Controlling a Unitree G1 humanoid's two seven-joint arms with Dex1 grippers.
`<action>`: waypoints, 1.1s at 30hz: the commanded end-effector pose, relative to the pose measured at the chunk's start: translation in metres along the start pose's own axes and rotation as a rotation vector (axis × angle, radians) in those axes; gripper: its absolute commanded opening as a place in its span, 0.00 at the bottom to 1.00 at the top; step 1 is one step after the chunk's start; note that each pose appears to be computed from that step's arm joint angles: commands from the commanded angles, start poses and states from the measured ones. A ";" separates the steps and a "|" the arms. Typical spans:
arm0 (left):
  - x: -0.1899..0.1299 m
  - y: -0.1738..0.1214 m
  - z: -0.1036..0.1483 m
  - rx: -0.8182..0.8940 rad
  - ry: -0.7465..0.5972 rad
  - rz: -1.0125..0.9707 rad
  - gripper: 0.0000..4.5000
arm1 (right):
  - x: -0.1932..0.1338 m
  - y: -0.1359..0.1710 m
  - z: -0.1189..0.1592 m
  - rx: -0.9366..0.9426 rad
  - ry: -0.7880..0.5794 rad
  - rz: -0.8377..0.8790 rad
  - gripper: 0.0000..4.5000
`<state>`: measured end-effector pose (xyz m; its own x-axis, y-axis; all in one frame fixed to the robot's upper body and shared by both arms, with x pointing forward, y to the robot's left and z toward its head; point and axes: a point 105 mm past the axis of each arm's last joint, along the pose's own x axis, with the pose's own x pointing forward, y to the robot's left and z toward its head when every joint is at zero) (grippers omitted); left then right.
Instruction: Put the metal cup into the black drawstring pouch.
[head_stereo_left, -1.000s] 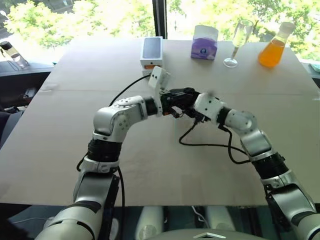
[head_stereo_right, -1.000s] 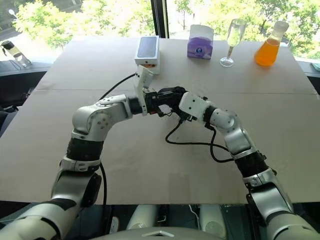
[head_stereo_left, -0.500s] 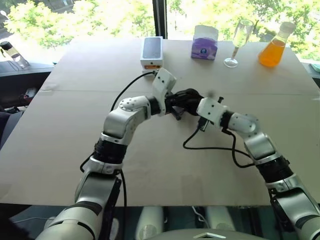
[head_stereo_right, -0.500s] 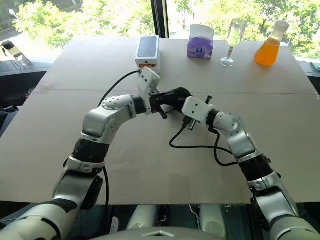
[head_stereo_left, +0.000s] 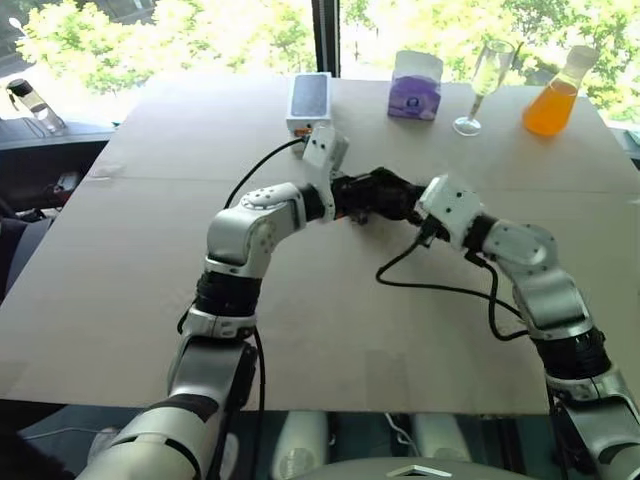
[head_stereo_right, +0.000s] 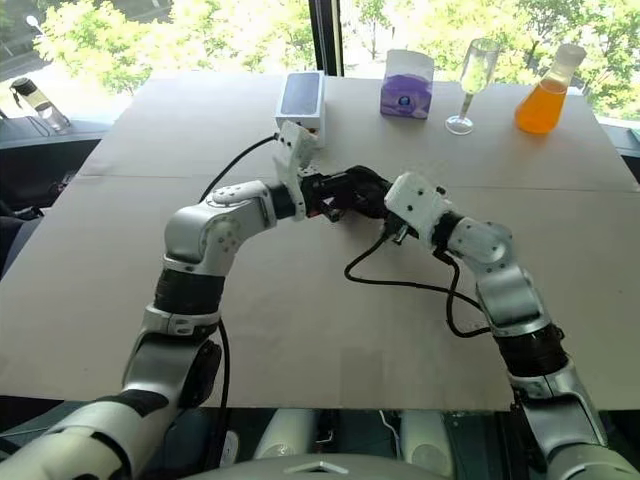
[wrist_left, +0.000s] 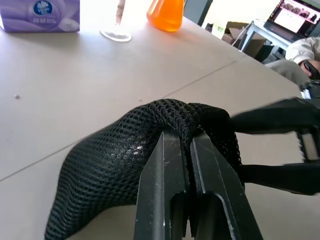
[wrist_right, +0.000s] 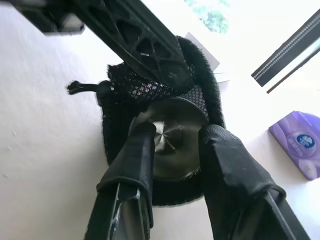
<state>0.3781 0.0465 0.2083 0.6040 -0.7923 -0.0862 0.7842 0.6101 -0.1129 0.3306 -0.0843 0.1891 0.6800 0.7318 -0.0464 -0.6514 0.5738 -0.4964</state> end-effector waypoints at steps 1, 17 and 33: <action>0.002 -0.006 0.023 0.010 -0.081 0.009 0.00 | -0.016 0.006 0.021 0.116 -0.047 0.025 0.27; -0.003 -0.032 0.019 0.021 -0.300 -0.027 0.00 | -0.005 0.036 0.016 0.797 -0.100 -0.046 0.27; -0.008 -0.039 0.018 0.057 -0.333 -0.023 0.00 | 0.013 0.040 0.025 0.879 -0.160 -0.030 0.27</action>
<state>0.3539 0.0323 0.2188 0.6200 -0.7593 0.1977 0.7832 0.6138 -0.0992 0.3069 -0.0456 0.1780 0.6991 0.7127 0.0576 -0.6797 0.6375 0.3628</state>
